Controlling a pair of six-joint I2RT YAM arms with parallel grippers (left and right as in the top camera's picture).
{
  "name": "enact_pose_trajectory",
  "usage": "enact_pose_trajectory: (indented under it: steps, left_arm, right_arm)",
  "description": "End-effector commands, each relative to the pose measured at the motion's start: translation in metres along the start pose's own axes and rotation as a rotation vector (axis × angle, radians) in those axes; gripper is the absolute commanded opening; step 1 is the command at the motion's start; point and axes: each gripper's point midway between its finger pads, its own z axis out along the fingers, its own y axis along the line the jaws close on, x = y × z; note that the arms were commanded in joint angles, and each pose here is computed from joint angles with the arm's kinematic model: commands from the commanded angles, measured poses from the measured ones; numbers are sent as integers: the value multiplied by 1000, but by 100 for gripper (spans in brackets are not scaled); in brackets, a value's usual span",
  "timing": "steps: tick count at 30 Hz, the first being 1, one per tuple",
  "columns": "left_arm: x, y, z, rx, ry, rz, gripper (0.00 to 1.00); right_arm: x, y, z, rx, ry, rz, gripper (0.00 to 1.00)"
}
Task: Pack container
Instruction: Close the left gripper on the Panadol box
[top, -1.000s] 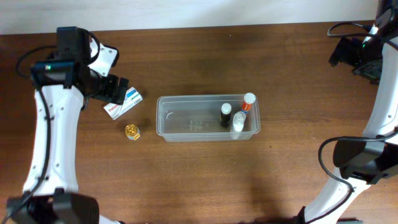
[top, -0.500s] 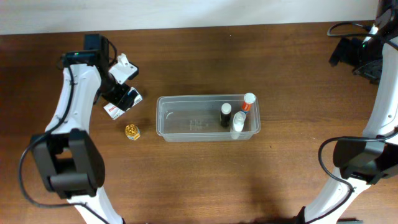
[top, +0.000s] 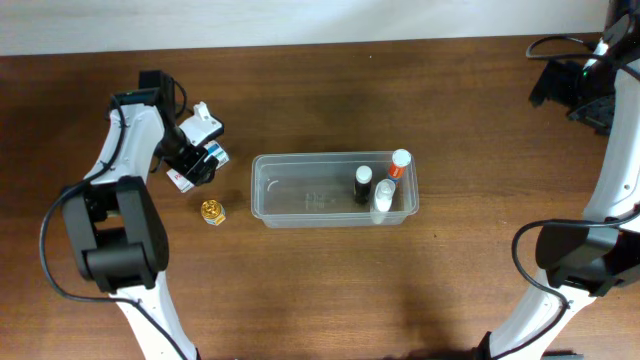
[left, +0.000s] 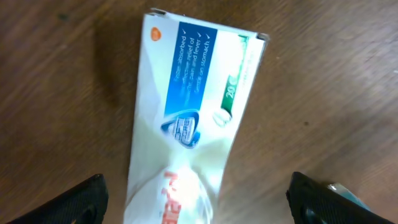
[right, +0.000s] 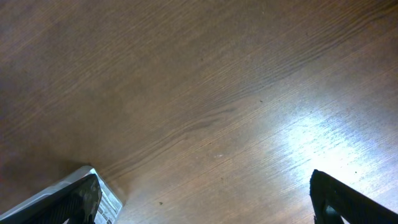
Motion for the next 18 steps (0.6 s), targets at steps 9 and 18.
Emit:
enact_pose_trajectory:
  steps: [9, 18]
  left_arm:
    - [-9, 8, 24, 15, -32, 51, 89]
    - [-9, 10, 33, 13, -21, 50, 68]
  right_arm:
    - [0, -3, -15, 3, -37, 3, 98]
    - [0, -3, -15, 3, -37, 3, 98]
